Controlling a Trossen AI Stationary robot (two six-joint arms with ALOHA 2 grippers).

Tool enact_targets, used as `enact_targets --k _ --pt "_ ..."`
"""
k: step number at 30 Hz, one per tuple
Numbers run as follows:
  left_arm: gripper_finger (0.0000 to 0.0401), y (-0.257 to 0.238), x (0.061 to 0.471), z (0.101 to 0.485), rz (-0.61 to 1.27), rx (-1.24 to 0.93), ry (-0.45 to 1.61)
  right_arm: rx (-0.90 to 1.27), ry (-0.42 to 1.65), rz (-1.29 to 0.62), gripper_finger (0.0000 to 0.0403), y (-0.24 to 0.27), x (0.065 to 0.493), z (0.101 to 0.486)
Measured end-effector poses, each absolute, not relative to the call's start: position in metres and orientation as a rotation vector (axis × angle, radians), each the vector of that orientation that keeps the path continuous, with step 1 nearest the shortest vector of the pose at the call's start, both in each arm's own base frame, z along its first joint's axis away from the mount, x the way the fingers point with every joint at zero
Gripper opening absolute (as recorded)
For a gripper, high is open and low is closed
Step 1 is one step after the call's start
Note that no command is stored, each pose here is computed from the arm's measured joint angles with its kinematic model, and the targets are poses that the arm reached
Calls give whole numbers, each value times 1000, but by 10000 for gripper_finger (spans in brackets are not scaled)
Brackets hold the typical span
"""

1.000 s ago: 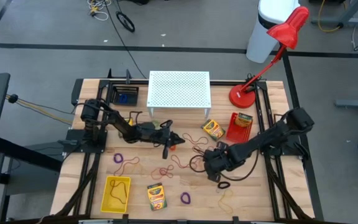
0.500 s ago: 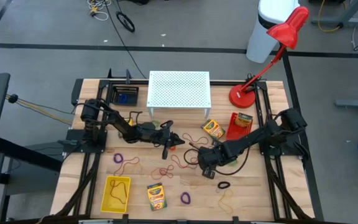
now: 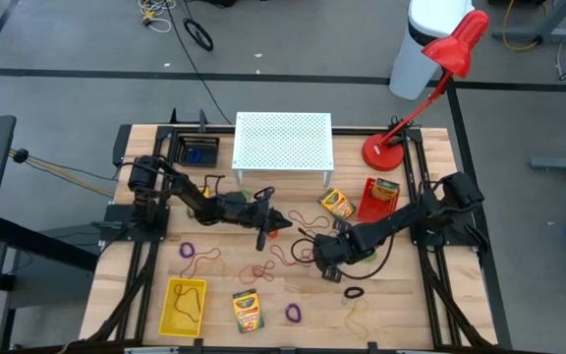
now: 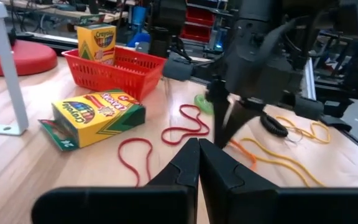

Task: Pick & Place Office Desk Supplies
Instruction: Put the right orange rubber band into the yellow bin

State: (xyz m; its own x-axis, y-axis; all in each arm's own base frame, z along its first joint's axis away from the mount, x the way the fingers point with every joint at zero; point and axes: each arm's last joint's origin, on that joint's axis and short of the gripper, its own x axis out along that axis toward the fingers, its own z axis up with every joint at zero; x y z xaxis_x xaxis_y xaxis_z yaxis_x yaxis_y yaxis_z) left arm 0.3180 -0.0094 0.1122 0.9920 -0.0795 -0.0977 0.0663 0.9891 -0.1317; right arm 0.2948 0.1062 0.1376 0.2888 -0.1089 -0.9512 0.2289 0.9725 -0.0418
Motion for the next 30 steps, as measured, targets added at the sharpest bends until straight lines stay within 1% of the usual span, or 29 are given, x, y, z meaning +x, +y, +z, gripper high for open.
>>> enact_targets --k 5,9,14,18,23,27,30 --pt "32 -9 318 118 -74 -142 81 5 1162 -298 4 102 288 161" --pt "63 -10 318 123 -74 -173 62 -85 1046 -392 3 96 286 178" --pt "106 -11 318 123 -75 -265 71 -150 909 -512 2 84 294 187" --pt "138 -15 318 125 -37 -286 46 -205 838 -525 2 80 304 189" --pt "178 -17 323 123 64 -307 86 -258 772 -507 2 82 311 194" --pt "204 -18 330 127 72 -349 89 -263 738 -493 1 83 314 197" --pt "213 -19 337 133 53 -358 70 -256 724 -492 1 83 315 198"
